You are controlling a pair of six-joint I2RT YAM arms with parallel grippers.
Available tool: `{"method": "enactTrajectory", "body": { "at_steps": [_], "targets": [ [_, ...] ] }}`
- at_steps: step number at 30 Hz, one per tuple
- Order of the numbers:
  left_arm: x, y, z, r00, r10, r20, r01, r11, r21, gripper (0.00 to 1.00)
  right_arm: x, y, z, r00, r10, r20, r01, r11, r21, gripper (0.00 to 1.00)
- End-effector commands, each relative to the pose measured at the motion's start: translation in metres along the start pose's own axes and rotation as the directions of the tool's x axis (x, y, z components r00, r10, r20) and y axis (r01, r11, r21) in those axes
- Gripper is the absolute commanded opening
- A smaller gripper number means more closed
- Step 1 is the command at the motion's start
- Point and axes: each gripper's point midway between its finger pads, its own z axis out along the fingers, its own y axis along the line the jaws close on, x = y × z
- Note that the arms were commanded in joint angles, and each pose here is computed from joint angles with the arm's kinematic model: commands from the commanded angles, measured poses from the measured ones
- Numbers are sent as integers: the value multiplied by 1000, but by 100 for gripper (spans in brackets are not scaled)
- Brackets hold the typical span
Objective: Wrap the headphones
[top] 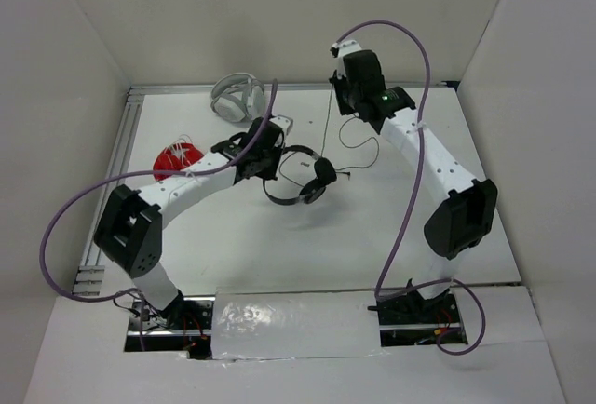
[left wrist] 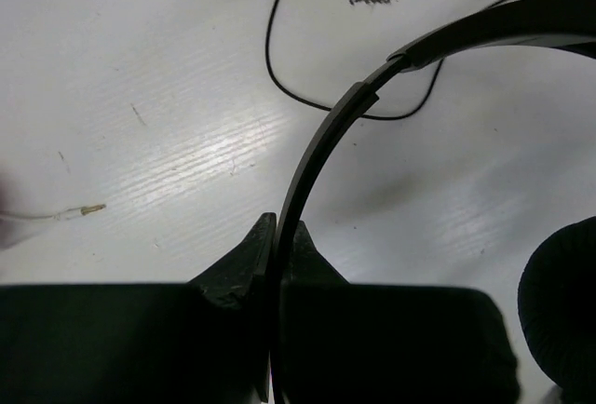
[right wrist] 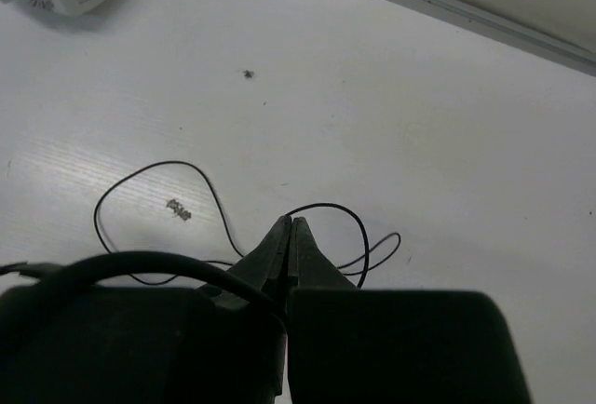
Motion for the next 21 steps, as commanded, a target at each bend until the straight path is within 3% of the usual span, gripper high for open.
{"method": "enactTrajectory", "body": {
  "at_steps": [1,4,5,8,13,14,18,21],
  "targets": [
    [-6,11,5,999,-46,-21,44,994,-99,0,-28,11,-28,997,-38,62,36,999,32,0],
    [-9,25,12,988,-152,-40,141,970,-199,0,-35,17,-31,997,-46,60,44,998,42,0],
    [-14,35,6,964,-263,-46,244,937,-249,0,-35,23,-31,997,-55,60,52,998,41,0],
    [-13,59,8,906,-412,-95,357,865,-353,0,-31,32,-32,997,-69,47,64,994,93,0],
    [0,103,11,721,-693,-23,555,596,-580,0,-10,36,-36,998,-58,-8,59,977,203,0],
    [-3,113,2,669,-743,9,592,525,-611,0,-6,44,-35,1000,-14,-10,16,982,186,0],
    [-13,118,9,627,-778,39,635,482,-604,0,1,75,-36,999,40,-26,-38,998,54,0],
    [-18,118,6,594,-800,86,677,440,-590,0,6,118,-43,999,19,-26,-22,989,-146,1]
  ]
}}
